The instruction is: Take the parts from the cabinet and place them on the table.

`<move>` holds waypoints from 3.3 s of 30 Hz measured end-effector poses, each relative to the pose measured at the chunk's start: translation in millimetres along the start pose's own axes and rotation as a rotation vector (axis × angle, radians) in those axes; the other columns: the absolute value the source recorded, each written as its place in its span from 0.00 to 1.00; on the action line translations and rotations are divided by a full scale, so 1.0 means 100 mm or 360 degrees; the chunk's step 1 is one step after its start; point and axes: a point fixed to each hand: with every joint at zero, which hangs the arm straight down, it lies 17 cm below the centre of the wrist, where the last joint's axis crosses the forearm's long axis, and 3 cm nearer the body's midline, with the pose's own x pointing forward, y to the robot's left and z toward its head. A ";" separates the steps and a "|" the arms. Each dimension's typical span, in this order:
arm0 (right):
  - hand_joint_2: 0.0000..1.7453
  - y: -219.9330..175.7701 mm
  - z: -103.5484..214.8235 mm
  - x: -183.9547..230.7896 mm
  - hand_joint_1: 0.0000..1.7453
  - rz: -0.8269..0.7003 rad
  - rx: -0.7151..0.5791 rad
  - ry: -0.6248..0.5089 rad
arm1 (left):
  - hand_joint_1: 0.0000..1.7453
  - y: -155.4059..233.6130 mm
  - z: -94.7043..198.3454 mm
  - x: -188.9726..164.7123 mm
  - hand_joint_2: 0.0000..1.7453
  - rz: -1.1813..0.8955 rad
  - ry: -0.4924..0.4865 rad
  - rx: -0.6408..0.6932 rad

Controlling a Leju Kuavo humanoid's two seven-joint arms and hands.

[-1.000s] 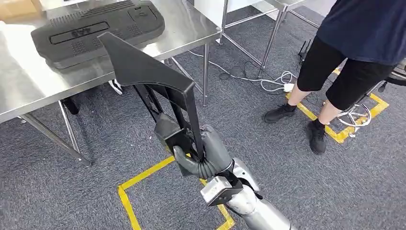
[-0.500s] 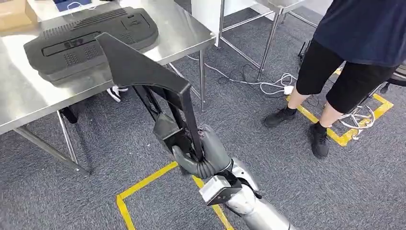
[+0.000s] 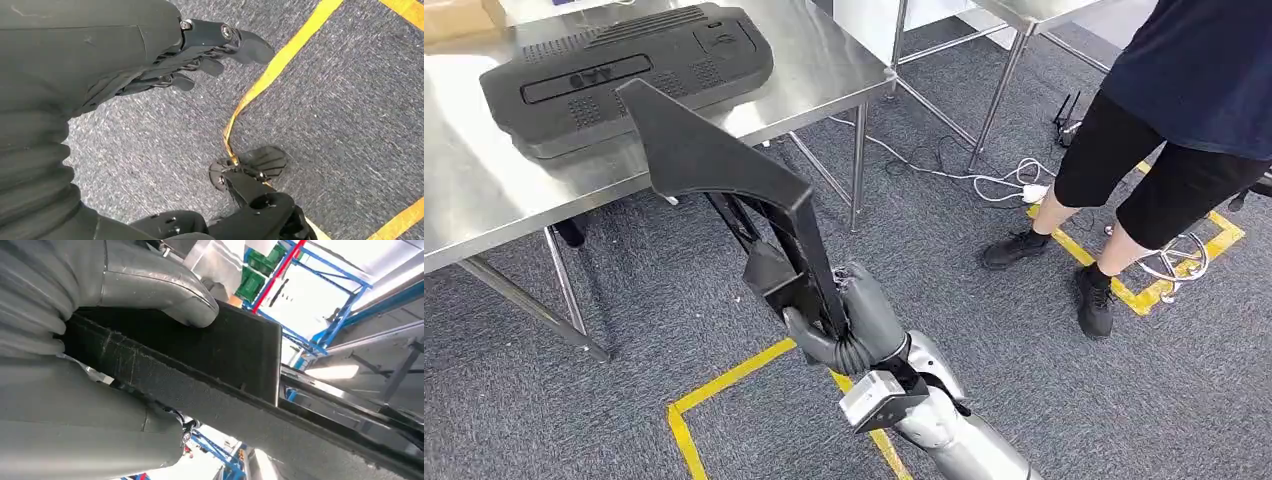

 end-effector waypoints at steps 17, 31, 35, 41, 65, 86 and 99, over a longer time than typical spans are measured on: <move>1.00 0.00 0.04 -0.02 1.00 0.0024 0.0014 0.0002 | 0.00 -0.03 -0.01 0.05 1.00 0.0003 -0.0013 -0.0018; 1.00 0.01 0.02 0.00 1.00 0.0024 0.0008 -0.0005 | 0.00 -0.04 -0.02 0.06 1.00 -0.0004 -0.0010 -0.0026; 1.00 0.00 0.00 0.01 1.00 0.0024 0.0006 -0.0011 | 0.00 -0.04 -0.02 0.07 1.00 -0.0005 -0.0011 -0.0027; 1.00 -0.01 0.03 -0.01 1.00 0.0040 0.0016 -0.0008 | 0.00 -0.04 -0.02 0.09 1.00 -0.0003 -0.0015 -0.0028; 1.00 -0.18 -0.11 -0.18 1.00 0.0677 0.0051 0.0044 | 0.00 -0.12 0.00 0.07 1.00 -0.0004 -0.0008 -0.0070; 1.00 -0.53 -0.78 -0.55 1.00 0.1752 0.0466 0.0053 | 0.00 -0.12 0.00 0.00 1.00 0.0002 0.0053 -0.0099; 1.00 -0.70 -1.00 -0.64 1.00 0.2099 0.0550 -0.0002 | 0.00 -0.10 -0.01 -0.02 1.00 -0.0028 0.0077 -0.0103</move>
